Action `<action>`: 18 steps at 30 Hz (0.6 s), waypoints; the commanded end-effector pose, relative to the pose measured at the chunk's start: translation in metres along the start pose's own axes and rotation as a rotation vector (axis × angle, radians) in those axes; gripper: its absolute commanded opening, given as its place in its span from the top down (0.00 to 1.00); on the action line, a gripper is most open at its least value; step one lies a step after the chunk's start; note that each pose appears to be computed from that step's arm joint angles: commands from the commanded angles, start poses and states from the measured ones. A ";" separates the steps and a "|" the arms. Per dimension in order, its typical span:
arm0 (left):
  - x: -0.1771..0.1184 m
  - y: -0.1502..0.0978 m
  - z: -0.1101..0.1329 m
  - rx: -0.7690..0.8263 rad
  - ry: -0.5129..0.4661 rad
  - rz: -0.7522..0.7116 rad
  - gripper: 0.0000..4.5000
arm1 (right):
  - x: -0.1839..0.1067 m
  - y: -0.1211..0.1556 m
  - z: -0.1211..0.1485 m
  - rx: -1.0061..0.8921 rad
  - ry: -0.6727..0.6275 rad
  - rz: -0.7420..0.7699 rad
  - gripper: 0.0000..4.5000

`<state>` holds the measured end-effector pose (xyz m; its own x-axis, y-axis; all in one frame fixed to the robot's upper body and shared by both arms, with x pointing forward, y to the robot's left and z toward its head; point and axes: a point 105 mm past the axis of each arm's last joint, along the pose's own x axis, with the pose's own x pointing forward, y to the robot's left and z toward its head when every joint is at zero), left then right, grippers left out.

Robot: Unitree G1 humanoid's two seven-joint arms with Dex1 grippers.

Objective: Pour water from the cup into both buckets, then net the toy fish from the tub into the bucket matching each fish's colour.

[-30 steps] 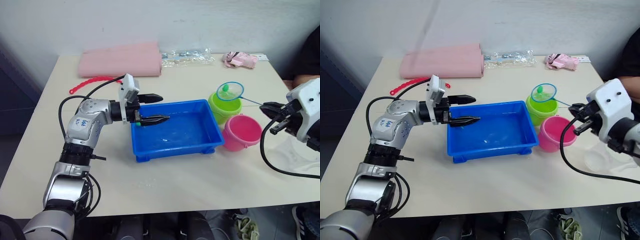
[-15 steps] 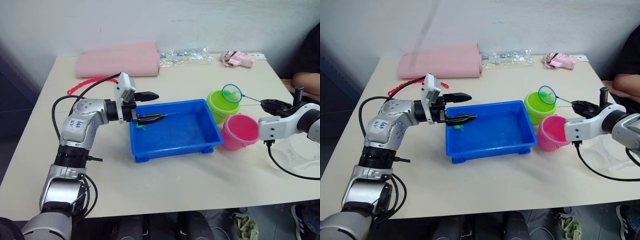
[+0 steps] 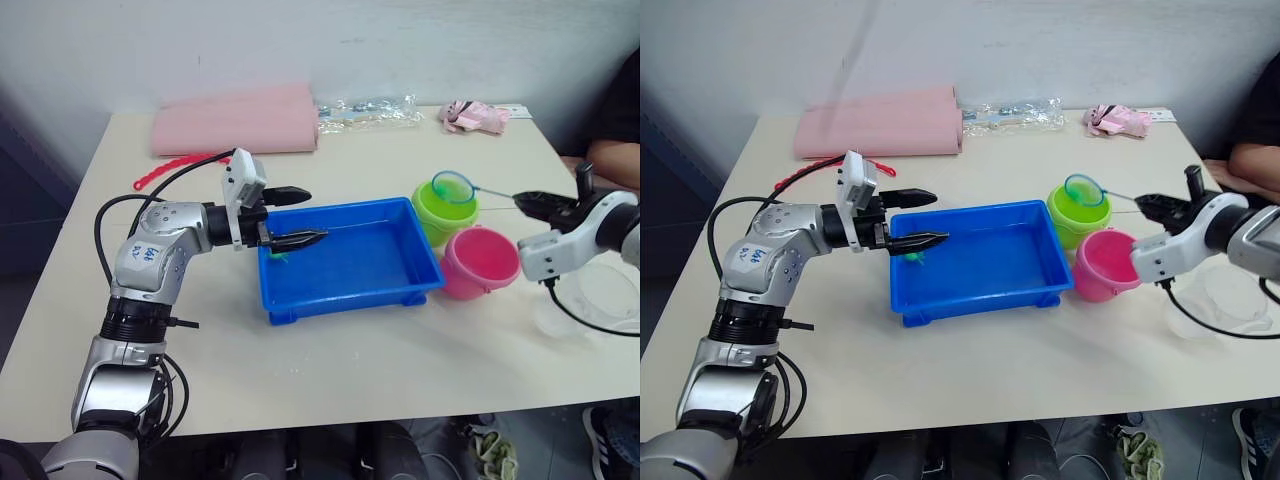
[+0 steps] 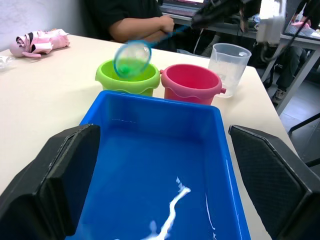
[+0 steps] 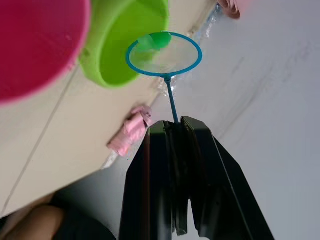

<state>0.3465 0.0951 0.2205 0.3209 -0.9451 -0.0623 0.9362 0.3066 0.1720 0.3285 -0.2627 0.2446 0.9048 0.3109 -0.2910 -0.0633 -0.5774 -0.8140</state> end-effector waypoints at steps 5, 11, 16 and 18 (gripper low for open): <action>-0.004 -0.002 0.015 0.055 -0.035 0.006 0.00 | 0.001 -0.007 0.006 -0.058 -0.047 -0.009 1.00; -0.003 -0.001 0.016 0.058 -0.036 0.008 0.00 | -0.001 -0.017 -0.017 0.026 0.043 -0.047 1.00; -0.004 -0.001 0.013 0.059 -0.025 0.012 0.00 | 0.000 -0.028 -0.013 0.480 -0.003 -0.162 1.00; -0.010 0.000 0.009 0.063 0.002 0.025 0.00 | 0.004 -0.035 -0.006 0.779 -0.069 -0.197 1.00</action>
<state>0.3452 0.0953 0.2253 0.3269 -0.9438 -0.0495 0.9306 0.3123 0.1908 0.3365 -0.2649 0.2488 0.9080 0.3040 -0.2883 -0.0713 -0.5659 -0.8214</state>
